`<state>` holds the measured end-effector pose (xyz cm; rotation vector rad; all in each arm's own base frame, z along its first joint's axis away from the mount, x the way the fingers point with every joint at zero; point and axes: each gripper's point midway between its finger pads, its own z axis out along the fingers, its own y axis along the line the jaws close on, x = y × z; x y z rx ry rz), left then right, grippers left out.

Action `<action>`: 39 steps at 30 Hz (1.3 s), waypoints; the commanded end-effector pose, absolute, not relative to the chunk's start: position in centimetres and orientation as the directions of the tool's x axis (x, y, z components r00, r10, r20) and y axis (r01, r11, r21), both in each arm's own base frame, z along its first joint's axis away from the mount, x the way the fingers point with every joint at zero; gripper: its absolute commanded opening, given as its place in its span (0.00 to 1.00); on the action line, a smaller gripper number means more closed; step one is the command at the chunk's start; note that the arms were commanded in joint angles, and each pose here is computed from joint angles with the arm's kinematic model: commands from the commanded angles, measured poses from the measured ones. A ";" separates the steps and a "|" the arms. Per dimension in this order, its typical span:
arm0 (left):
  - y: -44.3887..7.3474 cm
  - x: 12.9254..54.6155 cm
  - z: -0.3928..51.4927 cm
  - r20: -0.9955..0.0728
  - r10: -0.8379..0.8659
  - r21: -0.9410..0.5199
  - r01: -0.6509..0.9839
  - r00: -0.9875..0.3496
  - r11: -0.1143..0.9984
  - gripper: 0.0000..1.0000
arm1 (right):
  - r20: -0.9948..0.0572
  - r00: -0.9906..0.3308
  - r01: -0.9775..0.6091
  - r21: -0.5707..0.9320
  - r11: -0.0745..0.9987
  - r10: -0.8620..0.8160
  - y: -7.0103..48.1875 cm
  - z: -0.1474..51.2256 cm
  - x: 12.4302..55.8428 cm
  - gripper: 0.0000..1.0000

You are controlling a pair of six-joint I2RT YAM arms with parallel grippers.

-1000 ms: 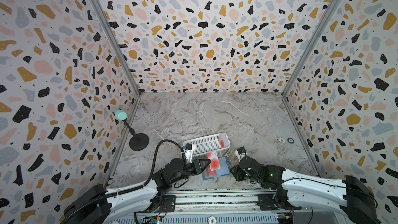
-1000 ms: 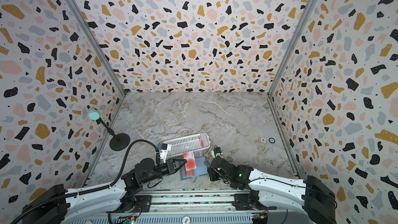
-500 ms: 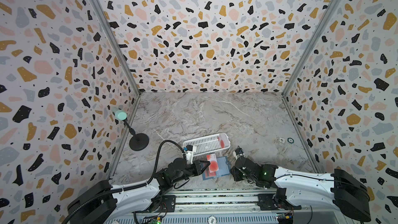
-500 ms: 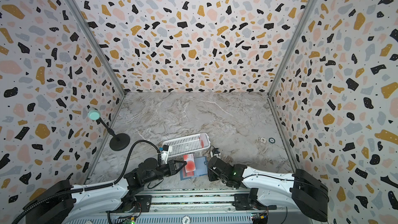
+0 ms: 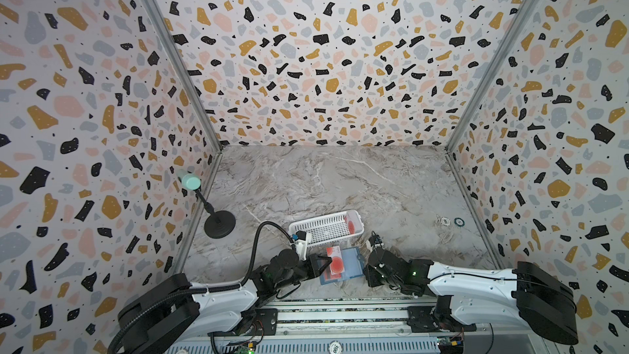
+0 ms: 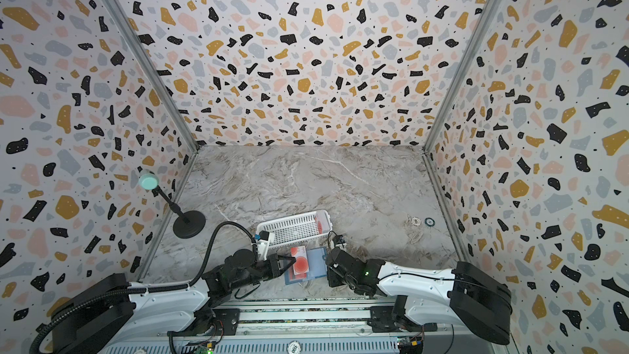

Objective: Put the credit cards into the card holder

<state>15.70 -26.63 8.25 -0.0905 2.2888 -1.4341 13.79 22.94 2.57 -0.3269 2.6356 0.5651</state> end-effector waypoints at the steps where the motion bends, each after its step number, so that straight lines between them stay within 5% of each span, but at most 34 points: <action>1: -27.4 16.0 9.9 -0.352 -0.289 -0.884 0.215 -0.890 0.416 0.00 | -0.467 -0.873 -0.329 0.347 0.878 -0.142 23.9 3.5 14.1 0.16; 39: -27.5 16.1 7.4 -0.304 -0.291 -0.869 0.138 -0.907 0.476 0.00 | -0.461 -0.877 -0.321 0.351 0.880 -0.136 23.2 2.6 13.7 0.14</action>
